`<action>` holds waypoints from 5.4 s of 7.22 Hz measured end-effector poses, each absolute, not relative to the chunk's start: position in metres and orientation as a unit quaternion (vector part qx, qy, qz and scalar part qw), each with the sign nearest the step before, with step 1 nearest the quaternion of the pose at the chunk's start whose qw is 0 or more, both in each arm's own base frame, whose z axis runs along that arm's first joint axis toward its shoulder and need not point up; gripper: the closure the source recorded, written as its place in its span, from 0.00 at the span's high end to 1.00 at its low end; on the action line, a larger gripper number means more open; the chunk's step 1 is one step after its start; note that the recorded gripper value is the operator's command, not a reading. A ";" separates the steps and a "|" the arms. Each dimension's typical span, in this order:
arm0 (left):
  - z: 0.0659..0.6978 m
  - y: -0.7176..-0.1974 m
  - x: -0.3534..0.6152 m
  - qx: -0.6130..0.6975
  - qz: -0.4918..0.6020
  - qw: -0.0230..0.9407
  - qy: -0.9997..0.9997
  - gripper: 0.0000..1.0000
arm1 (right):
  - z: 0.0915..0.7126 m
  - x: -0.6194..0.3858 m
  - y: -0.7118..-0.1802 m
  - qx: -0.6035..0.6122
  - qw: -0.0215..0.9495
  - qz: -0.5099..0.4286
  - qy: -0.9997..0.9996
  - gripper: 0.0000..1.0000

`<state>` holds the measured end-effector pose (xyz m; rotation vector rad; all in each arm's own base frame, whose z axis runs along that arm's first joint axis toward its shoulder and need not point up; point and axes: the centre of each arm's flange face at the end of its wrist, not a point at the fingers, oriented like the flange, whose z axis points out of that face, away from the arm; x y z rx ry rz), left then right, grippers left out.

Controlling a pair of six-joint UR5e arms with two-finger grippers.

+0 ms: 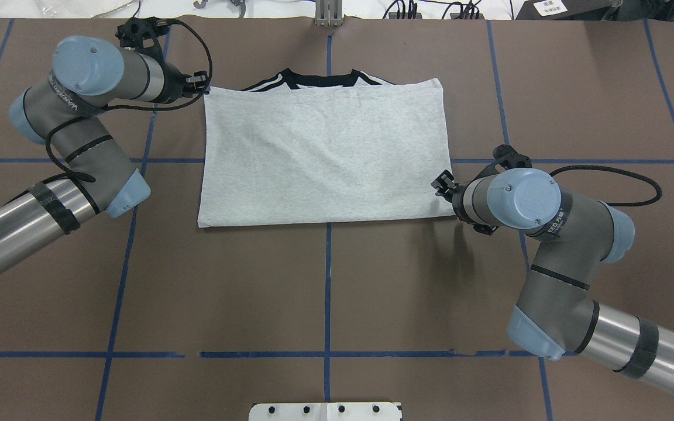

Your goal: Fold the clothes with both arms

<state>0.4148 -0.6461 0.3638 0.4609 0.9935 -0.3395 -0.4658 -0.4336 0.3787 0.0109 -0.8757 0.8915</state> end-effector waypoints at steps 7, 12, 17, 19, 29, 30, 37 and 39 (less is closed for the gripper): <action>0.356 -0.641 0.413 0.212 -0.152 0.836 0.483 0.38 | 0.348 -0.451 -0.391 -0.019 0.807 0.414 -0.421 0.00; 0.327 -0.544 0.376 0.130 -0.120 0.801 0.572 1.00 | 0.250 -0.444 -0.126 -0.147 0.884 0.287 -0.337 0.98; 0.287 -0.398 0.423 -0.060 -0.193 0.815 0.543 0.91 | 0.263 -0.433 -0.133 -0.137 0.887 0.301 -0.322 1.00; 0.290 -0.342 0.470 -0.106 -0.211 0.823 0.517 0.85 | 0.250 -0.419 -0.241 -0.085 0.859 0.360 -0.353 1.00; 0.331 -0.322 0.515 -0.083 -0.234 0.854 0.458 0.00 | 0.289 -0.417 -0.398 -0.065 0.834 0.394 -0.381 1.00; 0.331 -0.323 0.515 -0.080 -0.236 0.853 0.458 0.00 | 0.289 -0.417 -0.399 -0.065 0.834 0.394 -0.380 1.00; 0.315 -0.361 0.501 -0.040 -0.243 0.849 0.467 0.00 | 0.288 -0.381 -0.436 -0.044 0.804 0.428 -0.410 1.00; 0.319 -0.387 0.490 0.014 -0.233 0.856 0.461 0.00 | 0.281 -0.374 -0.436 -0.041 0.807 0.425 -0.408 1.00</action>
